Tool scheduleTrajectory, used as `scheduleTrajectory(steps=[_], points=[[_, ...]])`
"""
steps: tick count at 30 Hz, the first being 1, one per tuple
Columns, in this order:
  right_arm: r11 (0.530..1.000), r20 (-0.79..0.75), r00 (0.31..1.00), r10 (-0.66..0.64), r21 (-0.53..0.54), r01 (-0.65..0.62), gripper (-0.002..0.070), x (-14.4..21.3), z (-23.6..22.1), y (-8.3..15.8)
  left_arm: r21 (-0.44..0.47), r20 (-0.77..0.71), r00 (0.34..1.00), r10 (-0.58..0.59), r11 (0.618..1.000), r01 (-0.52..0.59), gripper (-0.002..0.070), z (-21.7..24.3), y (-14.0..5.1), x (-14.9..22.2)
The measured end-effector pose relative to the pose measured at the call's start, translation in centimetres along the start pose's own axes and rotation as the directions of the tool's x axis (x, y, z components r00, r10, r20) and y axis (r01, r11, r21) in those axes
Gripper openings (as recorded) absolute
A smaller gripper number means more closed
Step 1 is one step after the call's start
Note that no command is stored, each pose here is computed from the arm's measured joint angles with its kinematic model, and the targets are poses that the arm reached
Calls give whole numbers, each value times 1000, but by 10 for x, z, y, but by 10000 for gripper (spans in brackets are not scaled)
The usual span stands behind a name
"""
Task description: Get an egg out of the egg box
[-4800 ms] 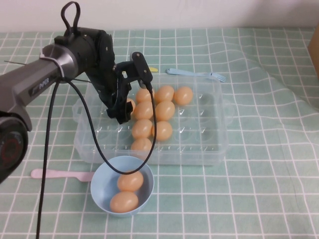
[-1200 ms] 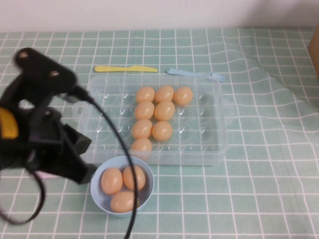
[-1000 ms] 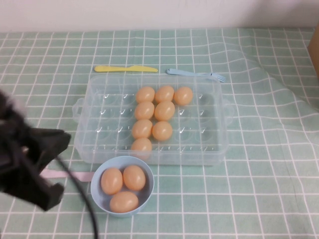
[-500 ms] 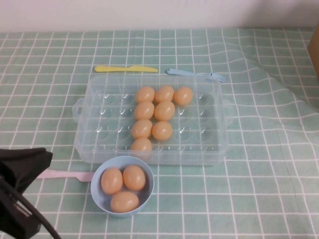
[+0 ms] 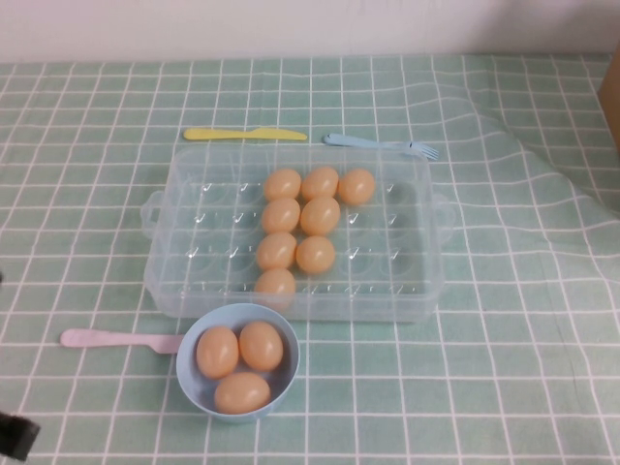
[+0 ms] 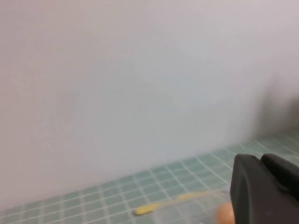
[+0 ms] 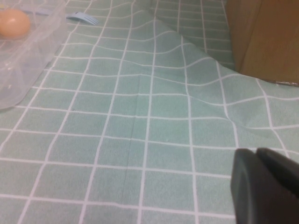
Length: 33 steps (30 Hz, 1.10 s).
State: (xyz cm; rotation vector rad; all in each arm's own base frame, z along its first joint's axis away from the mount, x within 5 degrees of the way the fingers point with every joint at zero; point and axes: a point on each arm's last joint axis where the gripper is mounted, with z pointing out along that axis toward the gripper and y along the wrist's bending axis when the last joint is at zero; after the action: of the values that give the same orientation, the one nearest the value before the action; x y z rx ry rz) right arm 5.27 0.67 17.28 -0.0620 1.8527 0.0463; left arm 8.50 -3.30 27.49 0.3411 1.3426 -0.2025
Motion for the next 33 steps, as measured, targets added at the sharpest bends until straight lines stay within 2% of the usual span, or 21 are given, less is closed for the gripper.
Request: scheduleTrajectory(steps=[6,12,16,20,26,33], points=[[1000,0,1000,0,0,0,-17,0,0,0,-155,23,1000,-11,988,14,0,-28,7,33],[1000,0,1000,0,0,0,-17,0,0,0,-221,-6,999,-36,975,34,0,-42,8,50],[1000,0,1000,0,0,0,-17,0,0,0,-230,-70,996,-50,973,32,0,-47,7,57],[1000,0,1000,0,0,0,-17,0,0,0,-214,-216,973,-78,976,31,0,-50,4,71],[1000,0,1000,0,0,0,-17,0,0,0,-181,-434,897,-88,983,8,0,-56,0,90],[1000,0,1000,0,0,0,-17,0,0,0,-175,-478,875,-84,985,-1,0,-58,-1,94]])
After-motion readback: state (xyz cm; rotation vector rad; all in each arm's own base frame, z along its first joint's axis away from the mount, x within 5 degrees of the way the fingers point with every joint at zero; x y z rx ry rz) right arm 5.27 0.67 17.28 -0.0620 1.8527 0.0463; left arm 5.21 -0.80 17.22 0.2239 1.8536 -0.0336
